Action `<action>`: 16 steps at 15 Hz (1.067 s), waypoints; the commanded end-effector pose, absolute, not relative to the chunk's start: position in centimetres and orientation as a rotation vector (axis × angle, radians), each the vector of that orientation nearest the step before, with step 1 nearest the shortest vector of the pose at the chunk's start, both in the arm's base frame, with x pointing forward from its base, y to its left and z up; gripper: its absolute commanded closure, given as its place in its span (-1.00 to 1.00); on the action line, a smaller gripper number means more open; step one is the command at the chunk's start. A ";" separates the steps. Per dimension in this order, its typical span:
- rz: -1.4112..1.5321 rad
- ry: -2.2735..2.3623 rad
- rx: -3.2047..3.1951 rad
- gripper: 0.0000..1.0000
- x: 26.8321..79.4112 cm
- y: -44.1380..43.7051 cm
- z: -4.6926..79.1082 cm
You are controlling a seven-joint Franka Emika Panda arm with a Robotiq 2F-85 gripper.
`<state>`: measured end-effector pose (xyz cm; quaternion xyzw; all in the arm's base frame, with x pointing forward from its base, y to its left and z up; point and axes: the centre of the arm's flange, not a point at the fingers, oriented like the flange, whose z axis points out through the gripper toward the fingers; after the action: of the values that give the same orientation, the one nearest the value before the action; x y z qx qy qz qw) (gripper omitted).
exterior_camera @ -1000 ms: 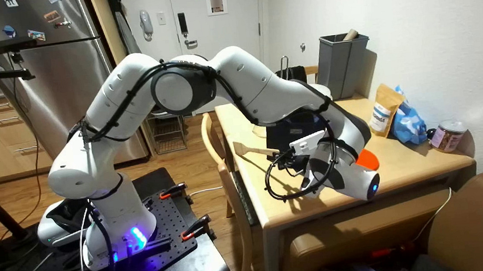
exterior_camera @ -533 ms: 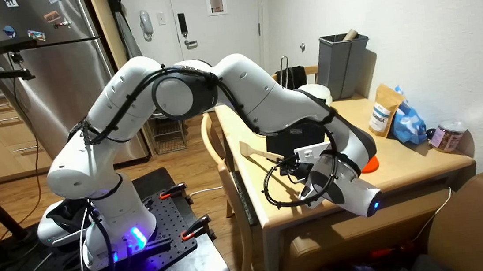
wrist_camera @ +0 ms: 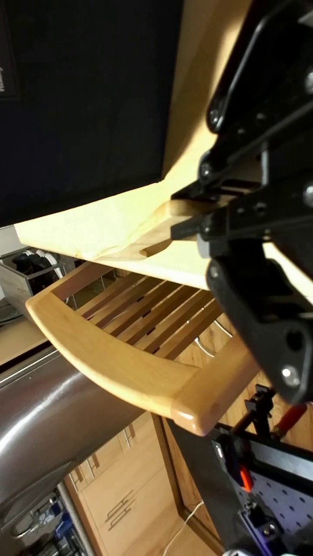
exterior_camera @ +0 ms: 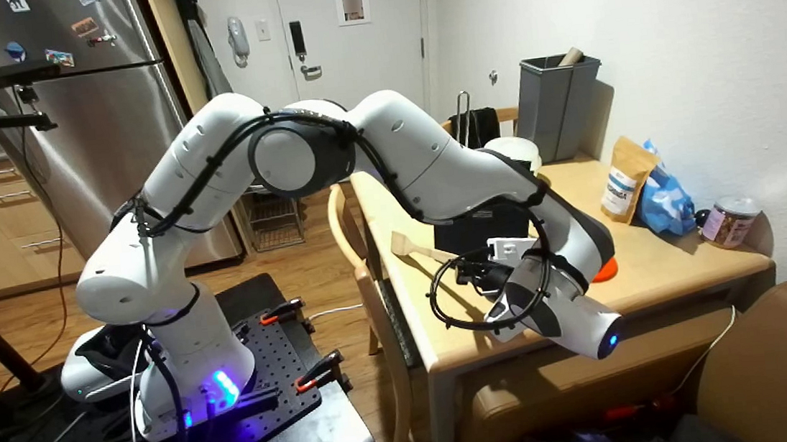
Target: Remove the spatula from the bag and place it on the table
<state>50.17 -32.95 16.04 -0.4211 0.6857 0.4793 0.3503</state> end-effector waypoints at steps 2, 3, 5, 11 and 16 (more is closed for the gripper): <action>1.301 1.828 -1.005 0.14 50.6 -33.3 16.5; 1.309 1.839 -0.993 0.05 50.6 -33.3 16.5; 1.321 1.856 -0.973 0.04 50.6 -33.2 16.5; 1.278 1.898 -1.022 -0.27 50.3 -33.8 19.1; 1.113 1.939 -1.314 -0.97 51.1 -33.4 29.3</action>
<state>51.09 -34.52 22.05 -0.4323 0.7213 0.4541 0.2944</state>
